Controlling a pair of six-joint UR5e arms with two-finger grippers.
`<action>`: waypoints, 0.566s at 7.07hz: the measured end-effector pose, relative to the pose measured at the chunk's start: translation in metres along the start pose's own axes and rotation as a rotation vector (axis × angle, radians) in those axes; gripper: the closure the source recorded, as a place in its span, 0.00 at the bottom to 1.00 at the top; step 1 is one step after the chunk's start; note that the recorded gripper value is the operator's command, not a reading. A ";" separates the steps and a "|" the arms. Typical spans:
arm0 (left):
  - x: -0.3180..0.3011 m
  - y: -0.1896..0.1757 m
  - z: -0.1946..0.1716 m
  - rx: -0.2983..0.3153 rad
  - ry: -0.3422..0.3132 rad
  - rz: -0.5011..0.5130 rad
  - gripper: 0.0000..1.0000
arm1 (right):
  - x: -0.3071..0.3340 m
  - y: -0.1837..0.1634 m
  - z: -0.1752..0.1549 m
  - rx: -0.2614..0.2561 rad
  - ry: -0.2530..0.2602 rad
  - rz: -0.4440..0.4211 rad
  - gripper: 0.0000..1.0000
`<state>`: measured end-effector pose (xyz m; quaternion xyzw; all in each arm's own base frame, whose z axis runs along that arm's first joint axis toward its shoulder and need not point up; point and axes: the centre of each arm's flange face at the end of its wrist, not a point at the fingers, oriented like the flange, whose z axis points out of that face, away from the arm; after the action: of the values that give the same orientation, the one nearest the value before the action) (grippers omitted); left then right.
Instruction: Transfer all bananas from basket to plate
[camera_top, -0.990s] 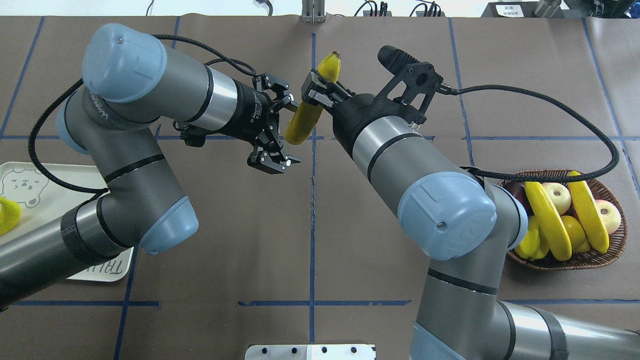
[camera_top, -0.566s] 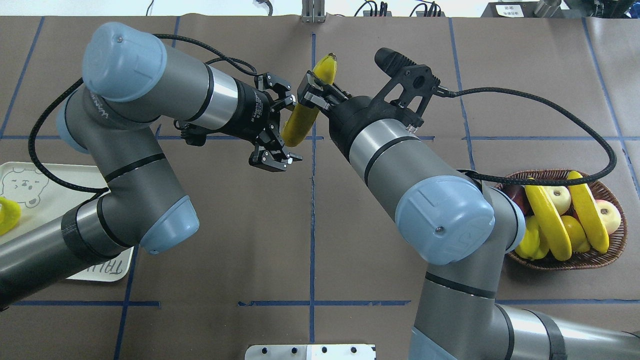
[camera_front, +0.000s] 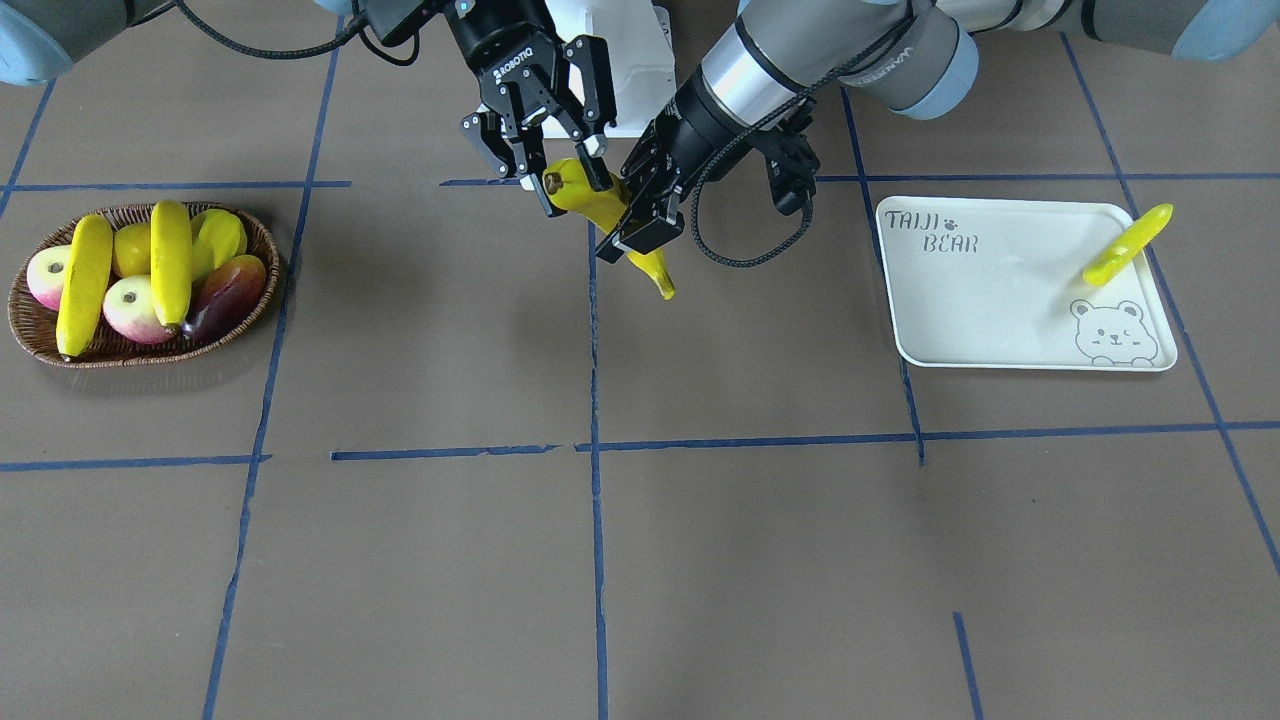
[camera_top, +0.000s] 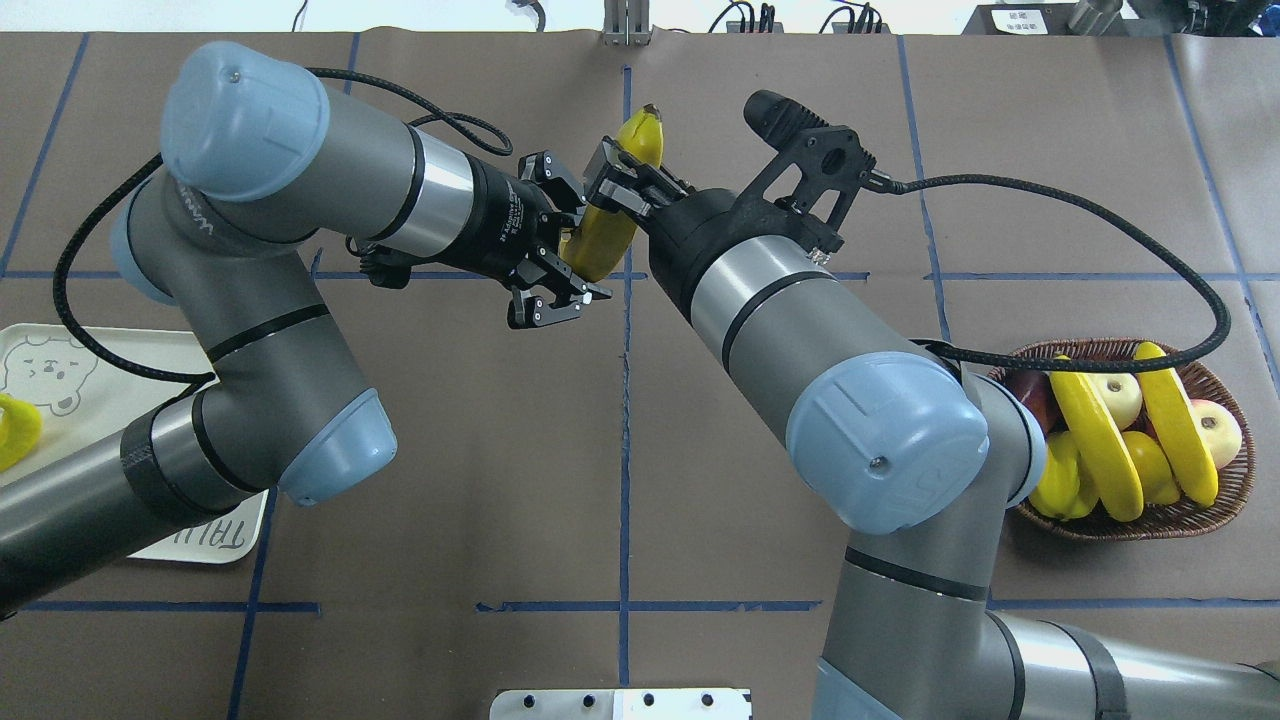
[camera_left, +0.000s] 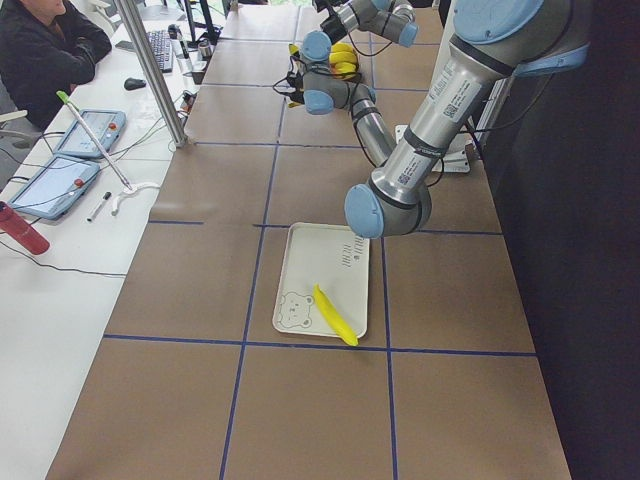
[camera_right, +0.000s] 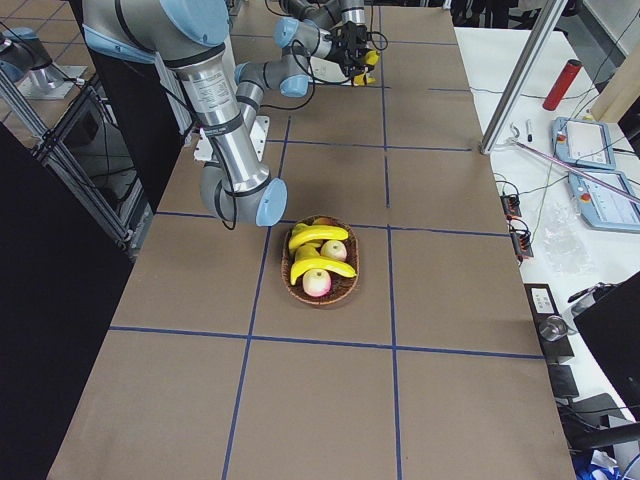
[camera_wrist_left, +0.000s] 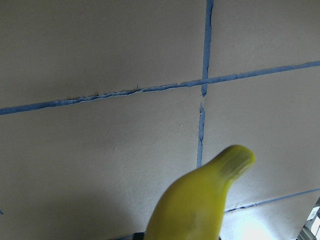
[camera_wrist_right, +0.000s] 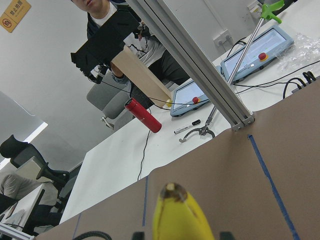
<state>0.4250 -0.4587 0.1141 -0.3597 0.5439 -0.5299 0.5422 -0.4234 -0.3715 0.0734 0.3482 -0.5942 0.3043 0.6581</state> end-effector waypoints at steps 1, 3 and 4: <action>0.001 0.000 -0.001 -0.001 0.002 -0.001 1.00 | 0.000 0.000 -0.001 -0.001 -0.001 -0.005 0.00; 0.004 -0.002 -0.003 0.000 0.009 -0.003 1.00 | -0.001 -0.002 -0.005 -0.008 -0.008 -0.007 0.00; 0.012 -0.008 -0.008 0.009 0.019 -0.008 1.00 | -0.001 -0.008 -0.013 -0.017 -0.020 -0.017 0.00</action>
<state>0.4138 -0.4705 0.1178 -0.3542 0.5454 -0.5379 0.5364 -0.4100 -0.3651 0.0712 0.3505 -0.6002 0.2903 0.6577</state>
